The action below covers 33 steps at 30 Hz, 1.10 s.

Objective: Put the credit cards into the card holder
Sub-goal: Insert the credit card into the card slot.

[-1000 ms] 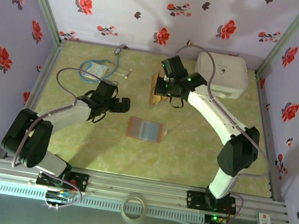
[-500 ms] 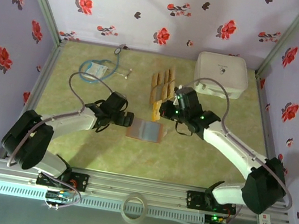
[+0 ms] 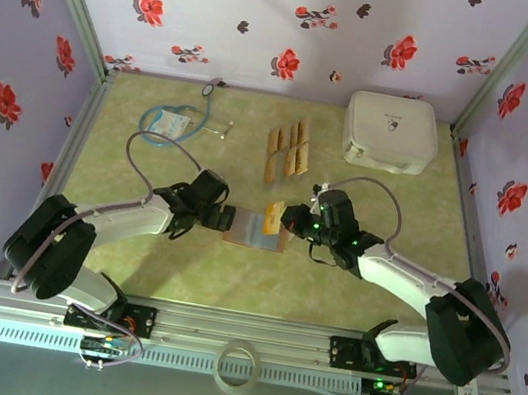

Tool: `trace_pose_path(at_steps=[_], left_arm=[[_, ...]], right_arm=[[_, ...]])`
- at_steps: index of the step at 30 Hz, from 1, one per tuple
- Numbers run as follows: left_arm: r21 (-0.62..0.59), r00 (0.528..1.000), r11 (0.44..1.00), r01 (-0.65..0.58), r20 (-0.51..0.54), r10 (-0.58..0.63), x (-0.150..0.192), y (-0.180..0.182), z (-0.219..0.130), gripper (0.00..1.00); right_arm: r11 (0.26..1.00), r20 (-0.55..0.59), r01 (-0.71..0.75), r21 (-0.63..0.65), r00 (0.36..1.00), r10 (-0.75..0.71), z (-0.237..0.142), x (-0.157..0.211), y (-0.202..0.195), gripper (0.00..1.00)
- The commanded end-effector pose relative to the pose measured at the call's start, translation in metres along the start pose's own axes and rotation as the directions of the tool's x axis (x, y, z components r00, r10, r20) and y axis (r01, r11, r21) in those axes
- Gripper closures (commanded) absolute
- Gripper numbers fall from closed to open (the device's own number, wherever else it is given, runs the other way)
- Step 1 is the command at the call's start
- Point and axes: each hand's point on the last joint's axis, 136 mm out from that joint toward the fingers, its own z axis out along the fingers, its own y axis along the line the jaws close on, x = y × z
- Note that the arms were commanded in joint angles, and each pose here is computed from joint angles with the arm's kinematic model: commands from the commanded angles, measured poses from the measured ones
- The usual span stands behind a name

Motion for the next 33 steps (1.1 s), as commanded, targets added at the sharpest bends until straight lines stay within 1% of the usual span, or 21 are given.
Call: trace_pose_path(at_steps=[1, 8, 17, 23, 33], left_arm=[[-0.027, 1.0, 0.999, -0.021, 0.003, 0.021, 0.005, 0.005, -0.002, 0.0], [-0.025, 0.999, 0.998, -0.054, -0.002, 0.054, 0.007, -0.002, 0.004, 0.0], [-0.025, 0.996, 0.996, -0.088, -0.011, 0.088, 0.014, -0.01, 0.011, 0.0], [-0.008, 0.995, 0.995, -0.099, 0.006, 0.099, 0.013, -0.017, 0.011, 0.0], [-0.046, 0.995, 0.994, -0.103, -0.02, 0.102, 0.023, -0.011, 0.017, 0.0]], right_arm=[[0.995, 0.054, -0.017, -0.1, 0.998, 0.022, -0.005, -0.009, 0.015, 1.0], [0.996, 0.08, -0.018, -0.09, 0.996, 0.025, -0.009, -0.003, 0.001, 1.0], [0.994, 0.073, -0.023, -0.103, 0.997, 0.031, -0.004, 0.003, -0.005, 1.0], [0.993, 0.057, -0.035, -0.109, 0.997, 0.042, 0.005, 0.006, -0.009, 1.0], [0.991, 0.05, -0.061, -0.12, 0.996, 0.068, 0.016, 0.009, -0.016, 1.0]])
